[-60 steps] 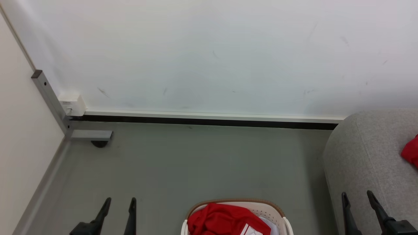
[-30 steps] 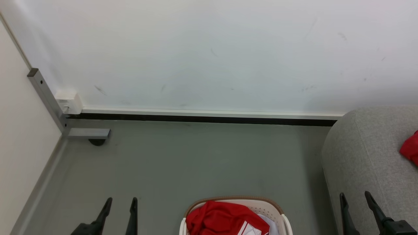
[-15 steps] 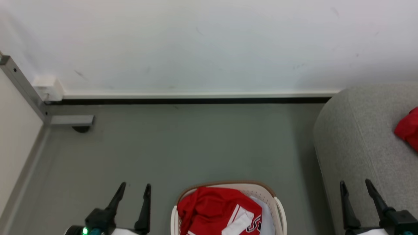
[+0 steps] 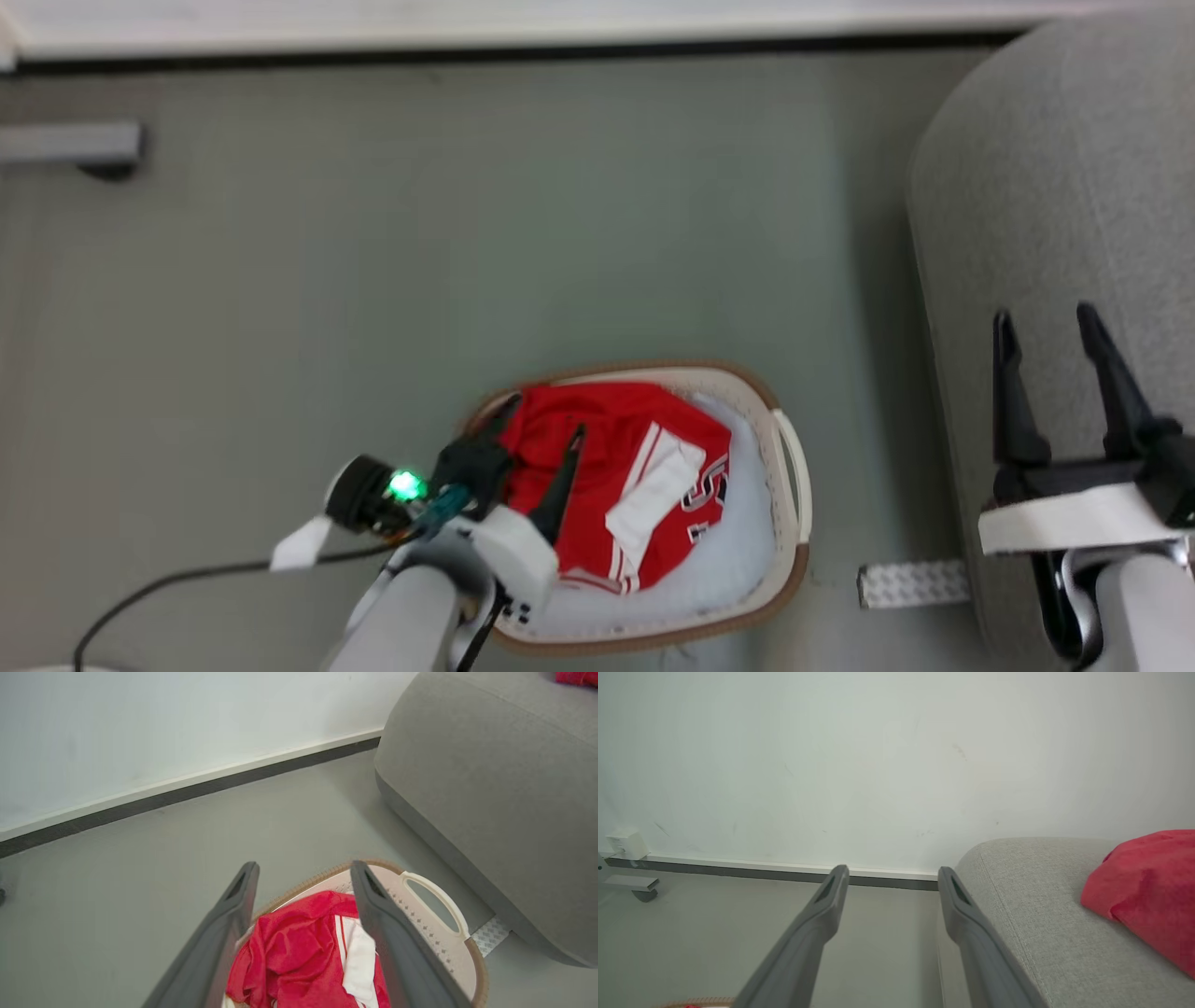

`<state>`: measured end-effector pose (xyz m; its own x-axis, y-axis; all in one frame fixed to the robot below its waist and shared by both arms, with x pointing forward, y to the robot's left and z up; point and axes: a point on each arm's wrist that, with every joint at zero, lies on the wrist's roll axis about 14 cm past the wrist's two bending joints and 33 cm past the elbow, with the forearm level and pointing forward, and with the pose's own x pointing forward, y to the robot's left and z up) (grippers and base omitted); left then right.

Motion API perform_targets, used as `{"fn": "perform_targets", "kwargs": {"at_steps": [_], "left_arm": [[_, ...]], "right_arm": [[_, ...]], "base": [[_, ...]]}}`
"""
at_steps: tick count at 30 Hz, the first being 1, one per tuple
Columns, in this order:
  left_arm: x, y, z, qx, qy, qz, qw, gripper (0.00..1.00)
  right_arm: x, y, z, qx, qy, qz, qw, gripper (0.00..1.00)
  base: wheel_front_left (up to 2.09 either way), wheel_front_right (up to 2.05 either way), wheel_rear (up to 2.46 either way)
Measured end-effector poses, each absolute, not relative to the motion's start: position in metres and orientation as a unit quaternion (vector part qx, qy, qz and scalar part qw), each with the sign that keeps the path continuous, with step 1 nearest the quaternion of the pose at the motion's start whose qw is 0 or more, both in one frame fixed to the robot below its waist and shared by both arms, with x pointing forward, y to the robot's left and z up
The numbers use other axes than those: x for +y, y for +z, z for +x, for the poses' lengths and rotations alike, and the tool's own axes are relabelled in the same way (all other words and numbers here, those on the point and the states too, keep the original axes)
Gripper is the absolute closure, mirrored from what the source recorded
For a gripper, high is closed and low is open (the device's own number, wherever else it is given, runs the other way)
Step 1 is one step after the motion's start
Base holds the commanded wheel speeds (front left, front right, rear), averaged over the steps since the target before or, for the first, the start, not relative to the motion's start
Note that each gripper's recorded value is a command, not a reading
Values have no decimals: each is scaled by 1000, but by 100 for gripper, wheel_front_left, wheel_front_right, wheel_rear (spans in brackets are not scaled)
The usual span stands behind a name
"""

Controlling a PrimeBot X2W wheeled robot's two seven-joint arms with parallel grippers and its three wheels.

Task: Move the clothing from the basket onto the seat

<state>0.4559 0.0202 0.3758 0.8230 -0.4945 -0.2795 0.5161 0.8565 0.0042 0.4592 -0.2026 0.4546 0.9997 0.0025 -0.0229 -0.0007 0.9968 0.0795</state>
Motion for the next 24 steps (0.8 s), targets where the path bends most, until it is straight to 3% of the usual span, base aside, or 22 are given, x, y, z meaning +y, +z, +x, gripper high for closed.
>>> {"fn": "perform_targets", "kwargs": {"at_steps": [8, 24], "left_arm": [[-28, 278, 452, 282, -346, 57, 893, 0], [-49, 136, 452, 445, -344, 71, 824, 0]], "right_arm": [[-206, 418, 497, 30, 1, 39, 999, 0], [-199, 339, 524, 75, 19, 46, 996, 0]], "base": [[0, 0, 0], [0, 0, 0]]}}
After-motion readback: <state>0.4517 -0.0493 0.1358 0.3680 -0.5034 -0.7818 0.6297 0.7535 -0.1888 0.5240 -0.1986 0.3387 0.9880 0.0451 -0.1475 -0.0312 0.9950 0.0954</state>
